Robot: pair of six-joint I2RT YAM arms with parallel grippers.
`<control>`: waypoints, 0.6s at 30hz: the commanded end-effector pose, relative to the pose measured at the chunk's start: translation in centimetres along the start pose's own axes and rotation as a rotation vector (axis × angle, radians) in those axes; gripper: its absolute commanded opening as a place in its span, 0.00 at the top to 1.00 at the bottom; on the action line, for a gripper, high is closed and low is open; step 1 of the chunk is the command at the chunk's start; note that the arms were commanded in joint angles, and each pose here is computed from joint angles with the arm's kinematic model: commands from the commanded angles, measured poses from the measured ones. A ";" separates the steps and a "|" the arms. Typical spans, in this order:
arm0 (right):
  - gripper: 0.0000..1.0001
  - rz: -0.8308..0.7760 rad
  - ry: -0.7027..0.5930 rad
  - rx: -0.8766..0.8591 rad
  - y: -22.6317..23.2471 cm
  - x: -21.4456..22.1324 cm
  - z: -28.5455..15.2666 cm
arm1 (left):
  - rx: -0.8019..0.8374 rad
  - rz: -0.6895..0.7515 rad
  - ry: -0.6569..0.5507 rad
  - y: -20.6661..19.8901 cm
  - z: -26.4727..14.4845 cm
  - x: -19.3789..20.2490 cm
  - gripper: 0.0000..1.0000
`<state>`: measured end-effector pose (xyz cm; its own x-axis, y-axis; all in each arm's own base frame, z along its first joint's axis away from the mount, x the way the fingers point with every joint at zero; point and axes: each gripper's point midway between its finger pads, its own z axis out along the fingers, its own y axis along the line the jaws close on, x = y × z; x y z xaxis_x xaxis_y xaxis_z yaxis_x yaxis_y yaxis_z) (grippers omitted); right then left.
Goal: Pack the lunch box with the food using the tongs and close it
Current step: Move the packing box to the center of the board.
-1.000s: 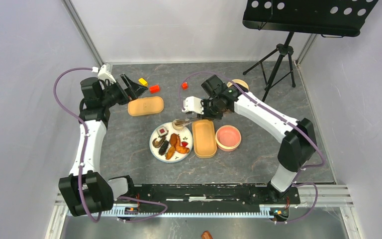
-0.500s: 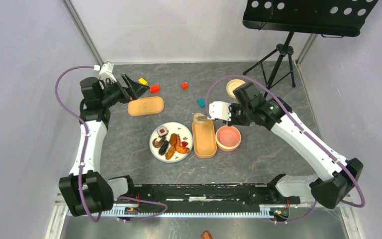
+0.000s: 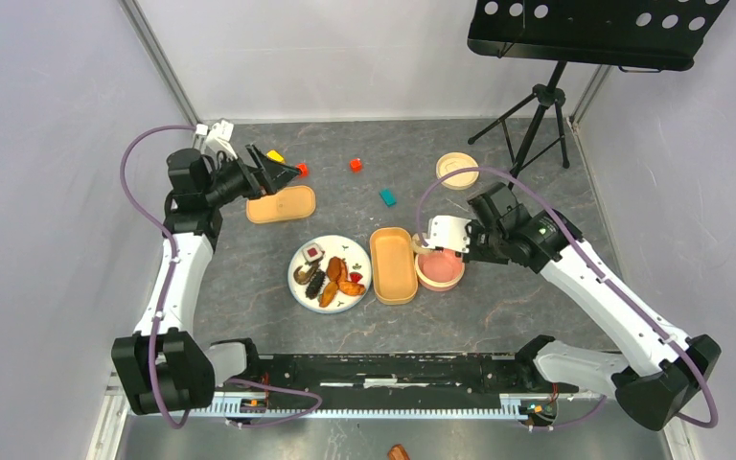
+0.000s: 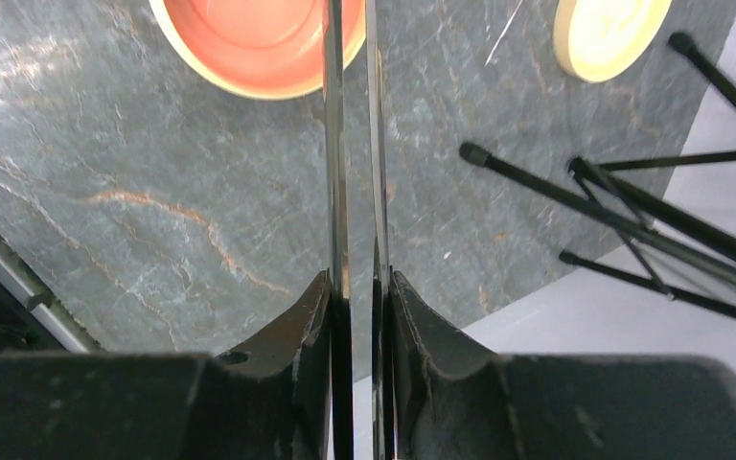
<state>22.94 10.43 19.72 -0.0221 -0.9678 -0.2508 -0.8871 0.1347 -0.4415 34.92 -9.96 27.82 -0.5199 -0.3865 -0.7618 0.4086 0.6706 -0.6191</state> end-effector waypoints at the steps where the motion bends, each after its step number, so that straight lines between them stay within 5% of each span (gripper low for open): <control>1: 1.00 0.045 0.083 0.011 0.4 2.4 -0.1 | 0.057 0.006 -0.039 -1.3 0.3 -1.1 0.00; 18: 1.00 0.029 0.173 -0.043 0.0 4.7 3.5 | 0.037 0.009 -0.048 -0.7 1.0 -1.9 0.00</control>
<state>22.95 6.33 15.43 -0.1430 -0.9834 -0.1117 -0.9159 0.1743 -0.3617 35.80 -10.15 28.00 -0.5094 -0.4012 -0.7613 0.4170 0.6587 -0.6262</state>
